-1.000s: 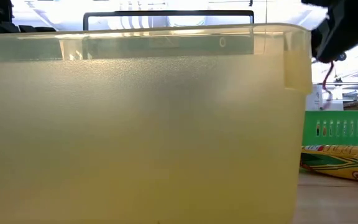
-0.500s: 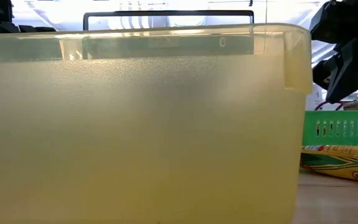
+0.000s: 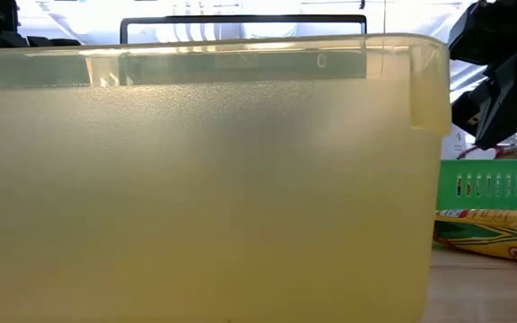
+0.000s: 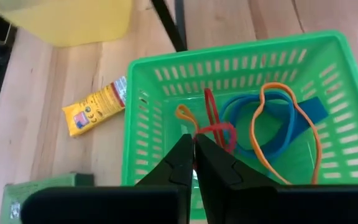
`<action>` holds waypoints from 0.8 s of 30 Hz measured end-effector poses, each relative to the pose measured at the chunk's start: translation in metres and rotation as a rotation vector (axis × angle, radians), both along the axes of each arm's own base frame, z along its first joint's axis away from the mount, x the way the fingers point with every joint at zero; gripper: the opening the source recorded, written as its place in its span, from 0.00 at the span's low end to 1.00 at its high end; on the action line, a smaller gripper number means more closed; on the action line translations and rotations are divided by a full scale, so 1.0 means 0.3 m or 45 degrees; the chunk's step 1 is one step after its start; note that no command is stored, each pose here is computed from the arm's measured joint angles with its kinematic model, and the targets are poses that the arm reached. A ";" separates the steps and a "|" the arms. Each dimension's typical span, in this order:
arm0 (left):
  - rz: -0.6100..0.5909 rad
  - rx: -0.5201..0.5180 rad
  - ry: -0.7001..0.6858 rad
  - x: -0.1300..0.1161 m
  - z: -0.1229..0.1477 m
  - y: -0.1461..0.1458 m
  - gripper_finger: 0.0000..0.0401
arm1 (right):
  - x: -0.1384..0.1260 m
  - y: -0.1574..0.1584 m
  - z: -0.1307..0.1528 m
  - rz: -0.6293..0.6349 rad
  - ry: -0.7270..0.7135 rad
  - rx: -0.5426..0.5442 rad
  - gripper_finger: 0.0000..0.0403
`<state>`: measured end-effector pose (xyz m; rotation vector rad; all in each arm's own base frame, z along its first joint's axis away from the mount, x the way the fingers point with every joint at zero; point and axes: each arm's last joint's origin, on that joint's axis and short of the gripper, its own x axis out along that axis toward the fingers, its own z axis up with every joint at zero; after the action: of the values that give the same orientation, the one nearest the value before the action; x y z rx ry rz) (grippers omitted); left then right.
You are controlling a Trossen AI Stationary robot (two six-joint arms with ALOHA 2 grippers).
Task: Pick & Place Office Desk Supplies
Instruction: Put the bottom red rubber band into the green bin, then put the bottom green rubber band into the green bin
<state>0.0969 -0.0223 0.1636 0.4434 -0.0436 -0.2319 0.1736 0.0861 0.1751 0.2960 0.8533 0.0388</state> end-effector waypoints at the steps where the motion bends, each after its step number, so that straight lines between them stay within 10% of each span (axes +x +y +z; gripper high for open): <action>1: 0.000 0.000 0.001 0.000 0.000 0.000 0.03 | 0.000 -0.003 -0.001 -0.026 0.006 0.018 0.07; 24: 0.001 0.000 0.000 0.000 0.000 0.000 0.03 | 0.037 -0.025 0.114 -0.218 -0.276 -0.242 0.37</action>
<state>0.0969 -0.0222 0.1637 0.4431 -0.0431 -0.2310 0.1846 0.0786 0.2094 0.1814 0.6088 -0.1668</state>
